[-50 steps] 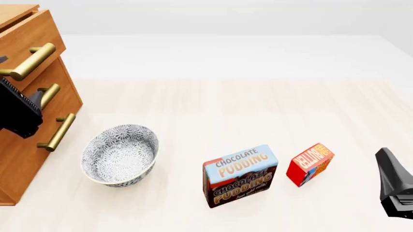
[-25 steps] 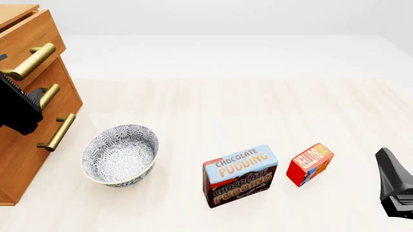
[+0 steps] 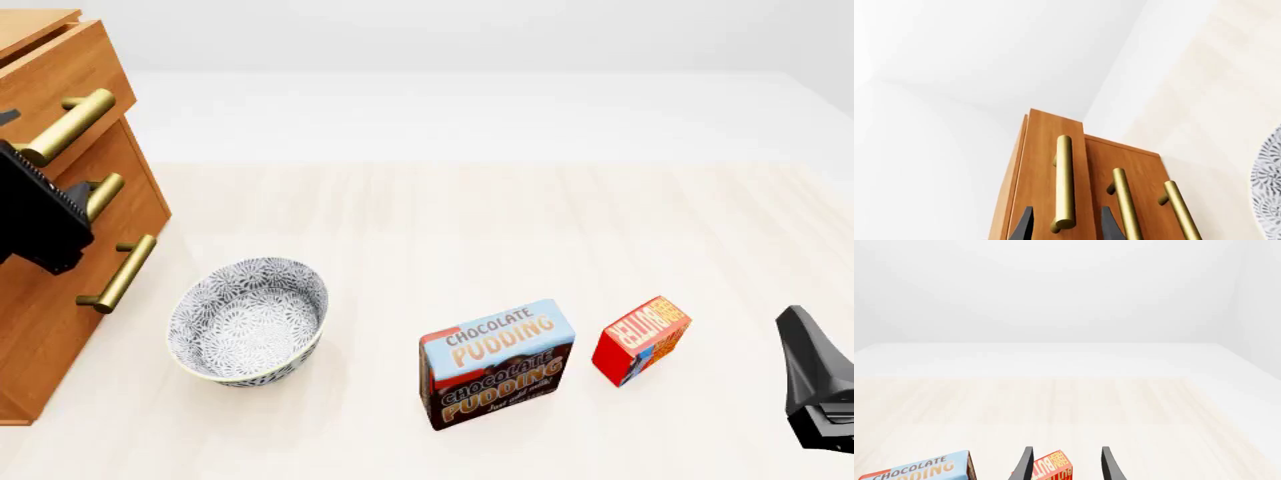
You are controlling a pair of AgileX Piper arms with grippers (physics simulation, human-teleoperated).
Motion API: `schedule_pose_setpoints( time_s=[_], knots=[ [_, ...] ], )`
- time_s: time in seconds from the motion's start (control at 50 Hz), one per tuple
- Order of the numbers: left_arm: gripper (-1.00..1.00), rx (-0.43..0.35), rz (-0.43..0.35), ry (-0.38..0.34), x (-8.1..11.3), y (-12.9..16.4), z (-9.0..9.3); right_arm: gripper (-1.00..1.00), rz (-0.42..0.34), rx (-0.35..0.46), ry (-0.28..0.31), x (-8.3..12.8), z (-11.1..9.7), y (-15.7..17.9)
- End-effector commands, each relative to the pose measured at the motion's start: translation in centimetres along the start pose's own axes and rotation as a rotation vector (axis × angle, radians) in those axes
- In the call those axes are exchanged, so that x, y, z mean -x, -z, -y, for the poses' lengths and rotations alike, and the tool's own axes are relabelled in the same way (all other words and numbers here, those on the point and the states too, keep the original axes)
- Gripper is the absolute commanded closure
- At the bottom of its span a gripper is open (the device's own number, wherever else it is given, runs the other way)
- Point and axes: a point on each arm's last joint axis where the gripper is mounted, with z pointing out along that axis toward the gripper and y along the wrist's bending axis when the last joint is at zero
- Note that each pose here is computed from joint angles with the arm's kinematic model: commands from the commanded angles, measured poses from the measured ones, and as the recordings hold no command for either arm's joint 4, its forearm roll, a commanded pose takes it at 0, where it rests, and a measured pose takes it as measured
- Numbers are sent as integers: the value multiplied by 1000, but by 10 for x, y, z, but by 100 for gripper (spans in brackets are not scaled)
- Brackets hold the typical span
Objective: Put the butter at the back in the top drawer of the cabinet and close it.
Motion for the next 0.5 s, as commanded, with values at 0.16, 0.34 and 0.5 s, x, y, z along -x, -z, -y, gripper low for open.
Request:
schedule_pose_setpoints(
  time_s=[0.16, 0.34, 0.5],
  knots=[
    [-100, -3, -17, 10, -4, -3, 2, -100, 0, 0, 0, 0, 0, 0],
    [-100, -9, -25, 12, -7, -7, 6, -100, 0, 0, 0, 0, 0, 0],
    [-100, -9, -30, 11, -8, -11, 6, -100, 0, 0, 0, 0, 0, 0]
  ],
)
